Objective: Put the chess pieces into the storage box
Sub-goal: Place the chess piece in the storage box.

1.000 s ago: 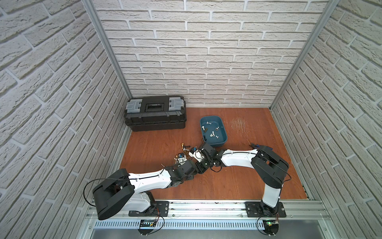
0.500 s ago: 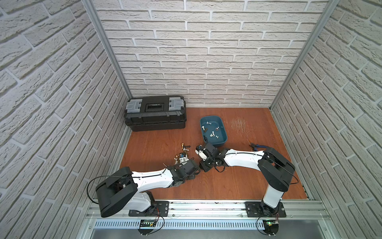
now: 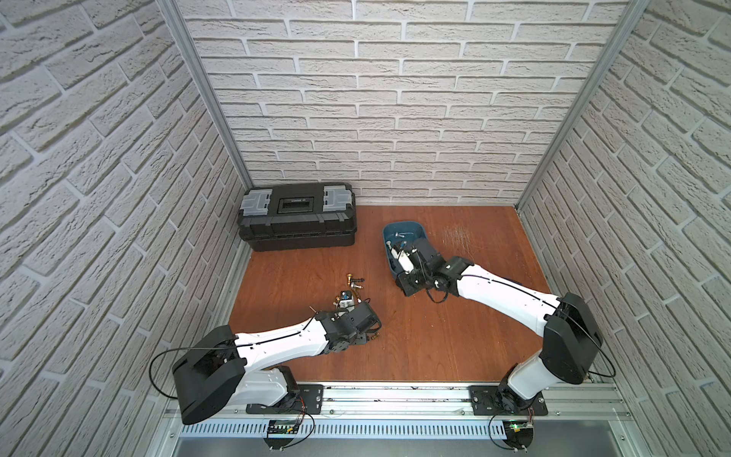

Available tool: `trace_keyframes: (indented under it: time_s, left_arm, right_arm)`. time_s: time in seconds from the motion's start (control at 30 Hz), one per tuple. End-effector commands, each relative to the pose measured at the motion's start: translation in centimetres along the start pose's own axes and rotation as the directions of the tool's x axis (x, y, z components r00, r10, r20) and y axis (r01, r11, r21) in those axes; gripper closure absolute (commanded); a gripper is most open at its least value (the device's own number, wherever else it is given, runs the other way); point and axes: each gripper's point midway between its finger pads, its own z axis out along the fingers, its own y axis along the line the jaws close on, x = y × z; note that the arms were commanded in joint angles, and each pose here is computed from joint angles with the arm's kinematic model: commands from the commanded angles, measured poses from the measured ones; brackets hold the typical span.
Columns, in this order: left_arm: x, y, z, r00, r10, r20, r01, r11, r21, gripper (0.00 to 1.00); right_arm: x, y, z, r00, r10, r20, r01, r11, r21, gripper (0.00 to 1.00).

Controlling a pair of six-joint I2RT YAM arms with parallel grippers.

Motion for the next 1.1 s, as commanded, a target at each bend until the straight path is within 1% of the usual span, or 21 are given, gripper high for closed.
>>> trace_keyframes:
  time_s: [0.0, 0.13, 0.2, 0.23, 0.3, 0.4, 0.5, 0.57, 0.73, 0.77, 0.83, 0.97, 1.07]
  left_arm:
    - [0.0, 2.4, -0.8, 1.0, -0.003, 0.012, 0.004, 0.998, -0.063, 0.55]
    - [0.5, 4.0, -1.5, 0.998, -0.053, 0.025, 0.054, 0.997, -0.061, 0.54]
    - [0.7, 5.0, -1.8, 0.996, -0.079, 0.033, 0.081, 0.994, -0.071, 0.53]
    - [0.9, 5.7, -2.0, 0.995, -0.089, 0.033, 0.092, 0.992, -0.082, 0.52]
    - [1.3, 7.0, -2.4, 0.992, -0.121, 0.044, 0.125, 0.987, -0.1, 0.49]
    - [1.7, 8.6, -2.9, 0.984, -0.168, 0.061, 0.174, 0.979, -0.11, 0.48]
    - [2.2, 9.8, -3.2, 0.973, -0.219, 0.077, 0.226, 0.969, -0.102, 0.47]
    - [2.4, 10.3, -3.4, 0.963, -0.253, 0.087, 0.261, 0.962, -0.085, 0.47]
    - [3.0, 11.7, -3.9, 0.955, -0.282, 0.092, 0.291, 0.951, -0.108, 0.47]
    - [3.1, 12.1, -4.0, 0.953, -0.287, 0.096, 0.298, 0.947, -0.118, 0.47]
    - [3.2, 12.5, -4.1, 0.95, -0.294, 0.104, 0.306, 0.944, -0.125, 0.46]
    - [3.3, 13.0, -3.8, 0.944, -0.311, 0.111, 0.324, 0.937, -0.132, 0.45]
    - [3.3, 13.1, -3.8, 0.946, -0.307, 0.107, 0.32, 0.936, -0.144, 0.45]
  right_arm:
    - [-1.2, -4.6, 2.5, 0.998, 0.019, -0.058, -0.013, 0.995, 0.095, 0.98]
    - [-4.2, -8.2, 5.3, 0.996, 0.071, -0.05, -0.064, 0.989, 0.135, 0.98]
    - [-5.6, -9.8, 6.2, 0.996, 0.088, -0.025, -0.082, 0.983, 0.162, 0.98]
    - [-5.8, -10.5, 7.3, 0.994, 0.098, -0.04, -0.09, 0.983, 0.161, 0.98]
    - [-6.6, -11.5, 8.8, 0.992, 0.114, -0.055, -0.104, 0.981, 0.165, 0.94]
    - [-6.9, -12.3, 9.9, 0.989, 0.116, -0.088, -0.099, 0.98, 0.171, 0.85]
    - [-7.4, -11.8, 9.4, 0.991, 0.11, -0.075, -0.098, 0.984, 0.151, 0.74]
    - [-7.8, -11.4, 8.4, 0.992, 0.111, -0.051, -0.104, 0.985, 0.135, 0.69]
    - [-8.0, -10.3, 5.1, 0.995, 0.103, 0.007, -0.103, 0.988, 0.118, 0.65]
    - [-8.3, -10.0, 3.7, 0.994, 0.099, 0.036, -0.103, 0.988, 0.116, 0.63]
    - [-7.9, -9.7, 2.5, 0.994, 0.099, 0.05, -0.104, 0.988, 0.114, 0.6]
    - [-7.3, -10.3, 1.8, 0.994, 0.093, 0.05, -0.1, 0.983, 0.154, 0.48]
    - [-6.8, -10.5, 2.1, 0.996, 0.091, 0.019, -0.093, 0.982, 0.167, 0.47]
